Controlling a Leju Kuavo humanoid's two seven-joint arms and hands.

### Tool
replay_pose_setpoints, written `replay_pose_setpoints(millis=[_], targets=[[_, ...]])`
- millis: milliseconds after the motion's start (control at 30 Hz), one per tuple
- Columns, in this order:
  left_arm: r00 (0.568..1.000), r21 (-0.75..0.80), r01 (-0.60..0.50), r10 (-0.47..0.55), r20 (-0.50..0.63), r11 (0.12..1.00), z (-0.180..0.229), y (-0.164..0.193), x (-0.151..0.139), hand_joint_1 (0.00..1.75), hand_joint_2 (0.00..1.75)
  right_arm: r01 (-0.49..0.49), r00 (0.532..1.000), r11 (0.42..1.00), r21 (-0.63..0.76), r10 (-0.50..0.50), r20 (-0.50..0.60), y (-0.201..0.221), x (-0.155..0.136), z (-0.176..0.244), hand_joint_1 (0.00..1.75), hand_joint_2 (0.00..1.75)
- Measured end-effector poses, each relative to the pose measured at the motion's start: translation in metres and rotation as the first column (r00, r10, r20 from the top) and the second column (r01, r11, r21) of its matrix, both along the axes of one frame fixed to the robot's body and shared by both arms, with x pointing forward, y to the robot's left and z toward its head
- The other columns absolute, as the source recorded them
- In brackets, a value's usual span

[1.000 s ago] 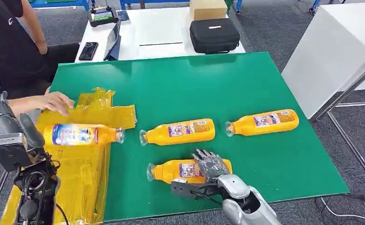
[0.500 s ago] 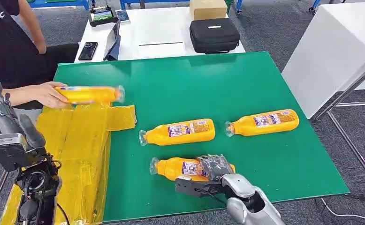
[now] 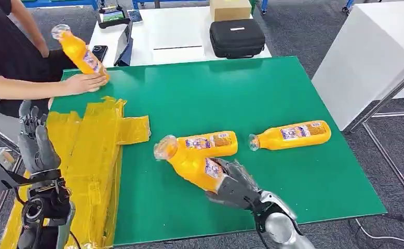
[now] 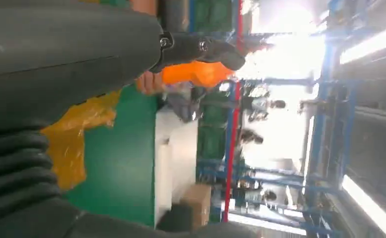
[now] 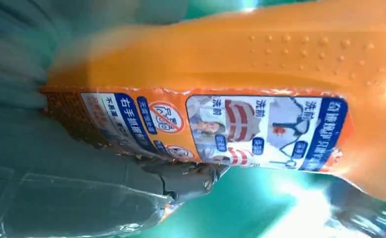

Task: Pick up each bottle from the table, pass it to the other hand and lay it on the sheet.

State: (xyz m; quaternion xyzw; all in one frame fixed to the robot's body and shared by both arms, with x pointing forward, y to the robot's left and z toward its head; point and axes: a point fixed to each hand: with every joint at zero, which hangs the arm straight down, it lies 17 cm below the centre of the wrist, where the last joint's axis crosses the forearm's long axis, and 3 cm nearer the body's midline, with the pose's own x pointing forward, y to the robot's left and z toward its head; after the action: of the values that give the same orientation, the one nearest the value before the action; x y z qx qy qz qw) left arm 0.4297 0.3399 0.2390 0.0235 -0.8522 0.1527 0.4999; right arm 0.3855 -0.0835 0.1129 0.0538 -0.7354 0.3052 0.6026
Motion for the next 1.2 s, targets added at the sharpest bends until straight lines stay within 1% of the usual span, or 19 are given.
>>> replay_pose_setpoints(millis=[67,100,167,300,400,533,767,833,933,1000,1067,1200], targets=[[0.996,-0.114,0.082,-0.084,-0.010,0.990,-0.009,-0.005,0.000,0.00,1.75,-0.010,0.998,0.985,0.175,-0.001,0.061,-0.003,0.001,0.036,1.75,1.75],[0.993,-0.155,0.115,-0.118,-0.008,0.981,-0.012,-0.010,-0.001,0.00,1.75,-0.011,0.996,0.971,0.241,-0.011,0.087,-0.006,0.003,0.052,1.75,1.75],[0.986,-0.189,0.160,-0.165,-0.011,0.969,-0.018,-0.022,-0.003,0.00,1.75,-0.006,0.993,0.948,0.319,-0.032,0.112,-0.012,0.009,0.075,1.75,1.75],[0.968,-0.231,0.238,-0.251,-0.025,0.943,-0.022,-0.058,0.001,0.00,1.75,0.010,0.985,0.928,0.373,-0.074,0.158,-0.011,0.032,0.111,1.75,1.75],[0.955,-0.243,0.281,-0.296,-0.029,0.928,-0.022,-0.084,0.004,0.00,1.75,0.018,0.980,0.923,0.385,-0.093,0.176,-0.009,0.047,0.126,1.75,1.75],[0.947,-0.250,0.304,-0.321,-0.029,0.919,-0.022,-0.096,0.005,0.00,1.75,0.020,0.979,0.921,0.389,-0.097,0.178,-0.007,0.052,0.129,1.75,1.75],[0.939,-0.251,0.324,-0.342,-0.029,0.912,-0.022,-0.104,0.005,0.00,1.75,0.030,0.979,0.923,0.384,-0.104,0.174,-0.006,0.058,0.128,1.75,1.75],[0.931,-0.248,0.347,-0.364,-0.023,0.904,-0.019,-0.112,0.007,0.00,1.75,0.068,0.976,0.932,0.356,-0.136,0.170,-0.007,0.068,0.126,1.75,1.75],[0.910,-0.254,0.397,-0.415,-0.017,0.882,-0.013,-0.135,0.012,0.00,1.75,0.128,0.965,0.945,0.301,-0.189,0.183,-0.004,0.092,0.127,1.75,1.75],[0.896,-0.258,0.426,-0.443,-0.012,0.867,-0.008,-0.150,0.015,0.00,1.75,0.148,0.963,0.955,0.258,-0.199,0.183,0.008,0.106,0.126,1.75,1.75],[0.886,-0.264,0.445,-0.463,-0.005,0.855,-0.004,-0.160,0.017,0.00,1.75,0.145,0.967,0.966,0.215,-0.184,0.174,0.024,0.117,0.124,1.75,1.75],[0.873,-0.266,0.470,-0.487,0.002,0.842,0.000,-0.172,0.019,0.00,1.75,0.121,0.981,0.986,0.111,-0.136,0.140,0.063,0.127,0.110,1.75,1.75]])
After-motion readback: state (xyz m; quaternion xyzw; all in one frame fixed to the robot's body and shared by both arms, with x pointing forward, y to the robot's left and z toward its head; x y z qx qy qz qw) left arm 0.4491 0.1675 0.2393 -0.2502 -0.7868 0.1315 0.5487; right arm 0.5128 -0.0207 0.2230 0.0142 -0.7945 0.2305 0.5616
